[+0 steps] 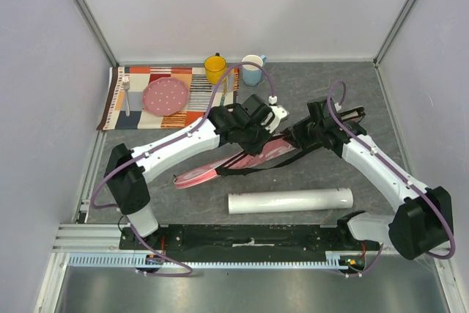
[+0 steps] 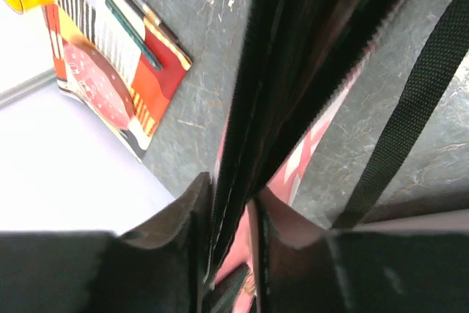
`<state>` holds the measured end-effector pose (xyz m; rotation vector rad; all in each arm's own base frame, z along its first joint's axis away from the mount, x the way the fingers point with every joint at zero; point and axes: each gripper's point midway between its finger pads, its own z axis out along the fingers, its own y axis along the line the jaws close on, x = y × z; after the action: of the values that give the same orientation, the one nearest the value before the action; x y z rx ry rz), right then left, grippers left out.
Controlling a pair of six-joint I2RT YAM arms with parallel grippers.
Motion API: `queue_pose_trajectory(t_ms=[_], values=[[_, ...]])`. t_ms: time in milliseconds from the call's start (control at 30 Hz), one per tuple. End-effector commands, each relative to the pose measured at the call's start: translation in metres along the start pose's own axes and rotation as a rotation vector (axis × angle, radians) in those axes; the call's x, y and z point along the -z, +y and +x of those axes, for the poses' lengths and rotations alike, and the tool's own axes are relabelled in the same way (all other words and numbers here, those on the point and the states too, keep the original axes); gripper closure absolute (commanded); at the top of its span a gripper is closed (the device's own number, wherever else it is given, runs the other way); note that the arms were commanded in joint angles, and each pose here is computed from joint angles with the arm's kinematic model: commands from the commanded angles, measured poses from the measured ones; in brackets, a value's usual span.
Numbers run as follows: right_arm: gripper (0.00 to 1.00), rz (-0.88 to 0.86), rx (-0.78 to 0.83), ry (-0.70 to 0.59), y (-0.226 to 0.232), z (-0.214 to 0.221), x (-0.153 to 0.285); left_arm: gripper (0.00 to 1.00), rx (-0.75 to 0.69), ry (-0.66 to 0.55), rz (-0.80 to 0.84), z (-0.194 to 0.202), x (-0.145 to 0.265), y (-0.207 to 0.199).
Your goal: Pack up the badminton gear
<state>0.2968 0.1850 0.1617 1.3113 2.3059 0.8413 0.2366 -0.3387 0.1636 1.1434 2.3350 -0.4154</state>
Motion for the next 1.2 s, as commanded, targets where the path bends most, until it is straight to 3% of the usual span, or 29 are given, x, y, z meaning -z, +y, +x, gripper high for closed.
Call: queue_pose_trajectory(t_ms=[0, 33, 100, 200, 267, 300, 333, 567, 767, 867, 1067, 1167], values=[[0.78, -0.015, -0.061, -0.065, 0.014, -0.012, -0.005, 0.59, -0.003, -0.211, 0.087, -0.059, 0.031, -0.016], [0.86, -0.01, -0.066, -0.091, 0.014, -0.017, -0.008, 0.45, -0.019, -0.205, 0.086, -0.057, 0.037, -0.016], [1.0, -0.012, -0.07, -0.093, 0.017, -0.018, -0.011, 0.32, -0.077, -0.245, 0.068, -0.059, 0.061, -0.01], [1.0, 0.006, -0.066, -0.082, 0.021, -0.021, -0.021, 0.15, -0.151, -0.316, 0.057, -0.049, 0.109, -0.006], [1.0, 0.023, -0.072, -0.034, 0.021, -0.019, -0.029, 0.14, -0.172, -0.333, 0.035, -0.032, 0.127, 0.0], [1.0, 0.029, -0.078, -0.027, 0.02, -0.02, -0.032, 0.11, -0.202, -0.402, 0.034, -0.027, 0.156, -0.002], [1.0, 0.036, -0.096, -0.023, 0.018, -0.026, -0.036, 0.1, -0.205, -0.375, 0.038, -0.008, 0.151, -0.002], [1.0, 0.003, -0.133, 0.043, 0.03, -0.043, -0.035, 0.06, -0.241, -0.365, 0.059, 0.075, 0.138, -0.004], [1.0, 0.0, -0.168, 0.113, 0.035, -0.04, -0.037, 0.04, -0.429, -0.364, -0.006, 0.084, 0.116, -0.008], [1.0, -0.012, -0.18, 0.116, 0.042, -0.042, -0.034, 0.05, -0.53, -0.331, -0.166, 0.08, 0.098, 0.008], [1.0, -0.025, -0.201, 0.125, 0.05, -0.044, -0.032, 0.15, -0.553, -0.339, -0.295, 0.069, 0.081, 0.022], [1.0, -0.031, -0.216, 0.129, 0.053, -0.043, -0.03, 0.3, -0.554, -0.307, -0.317, 0.074, 0.07, 0.026]])
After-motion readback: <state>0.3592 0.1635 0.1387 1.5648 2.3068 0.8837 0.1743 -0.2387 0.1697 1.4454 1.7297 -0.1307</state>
